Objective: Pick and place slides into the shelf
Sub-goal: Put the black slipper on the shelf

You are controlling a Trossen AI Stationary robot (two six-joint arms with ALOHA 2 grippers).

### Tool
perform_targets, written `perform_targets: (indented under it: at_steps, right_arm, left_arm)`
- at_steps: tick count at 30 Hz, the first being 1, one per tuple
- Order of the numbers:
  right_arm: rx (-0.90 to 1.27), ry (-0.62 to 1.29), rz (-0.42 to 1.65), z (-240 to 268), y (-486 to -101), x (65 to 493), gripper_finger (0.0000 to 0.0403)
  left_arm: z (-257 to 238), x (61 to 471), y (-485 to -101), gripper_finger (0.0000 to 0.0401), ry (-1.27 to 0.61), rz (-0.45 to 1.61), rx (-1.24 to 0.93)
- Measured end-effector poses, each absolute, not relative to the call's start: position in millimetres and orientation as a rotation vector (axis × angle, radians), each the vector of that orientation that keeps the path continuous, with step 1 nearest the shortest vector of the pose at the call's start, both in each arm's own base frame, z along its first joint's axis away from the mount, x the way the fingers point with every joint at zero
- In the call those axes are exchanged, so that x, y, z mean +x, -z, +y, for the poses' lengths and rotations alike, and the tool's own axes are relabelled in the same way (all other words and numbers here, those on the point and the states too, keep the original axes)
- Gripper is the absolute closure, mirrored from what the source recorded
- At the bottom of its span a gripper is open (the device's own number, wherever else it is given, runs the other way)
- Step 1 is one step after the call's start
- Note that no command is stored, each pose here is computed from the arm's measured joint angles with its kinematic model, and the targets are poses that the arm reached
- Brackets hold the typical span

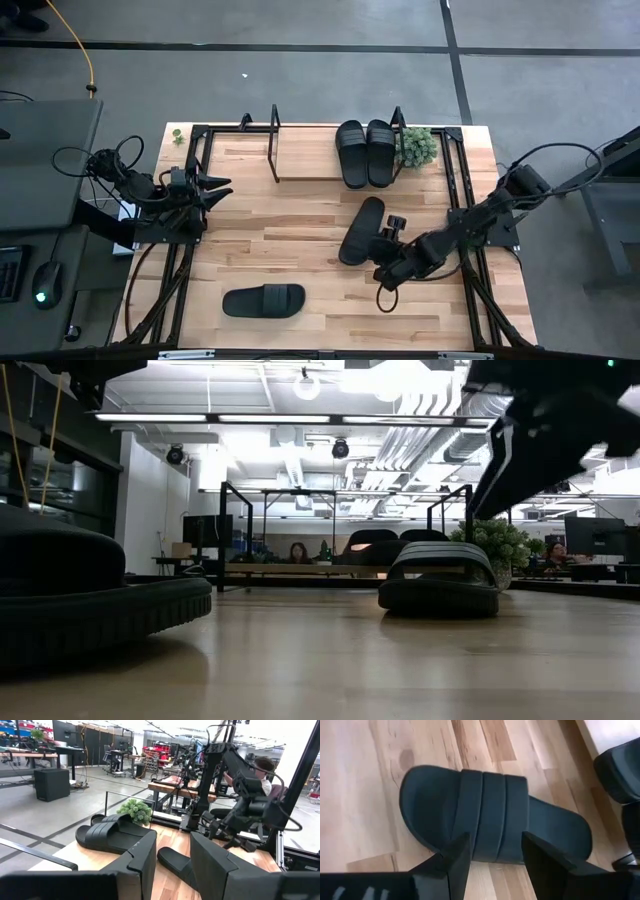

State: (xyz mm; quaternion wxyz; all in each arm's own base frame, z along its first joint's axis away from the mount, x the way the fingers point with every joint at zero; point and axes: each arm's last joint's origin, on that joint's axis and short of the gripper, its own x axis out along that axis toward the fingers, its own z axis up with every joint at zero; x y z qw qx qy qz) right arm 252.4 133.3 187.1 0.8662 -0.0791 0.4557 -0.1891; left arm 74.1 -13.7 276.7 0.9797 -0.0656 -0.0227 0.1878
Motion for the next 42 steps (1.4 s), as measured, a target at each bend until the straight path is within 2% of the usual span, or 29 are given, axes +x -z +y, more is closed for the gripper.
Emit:
perform_targets:
  at_steps: [8, 22, 42]
  right_arm:
    - [-0.197, 0.394, 0.956, 142.7, -181.9, 266.6, 0.0236]
    - [-0.421, 0.457, 0.988, 172.8, -171.0, 293.5, 0.0236]
    - [-0.523, 0.500, 1.039, 184.9, -144.4, 288.8, 0.0236]
  left_arm:
    - [-13.7, 74.1, -276.7, 0.0295, -0.378, -0.046, -0.134]
    - [-13.7, 74.1, -276.5, 0.0295, -0.379, -0.044, -0.130]
    - [-13.7, 74.2, -276.4, 0.0295, -0.378, -0.043, -0.133]
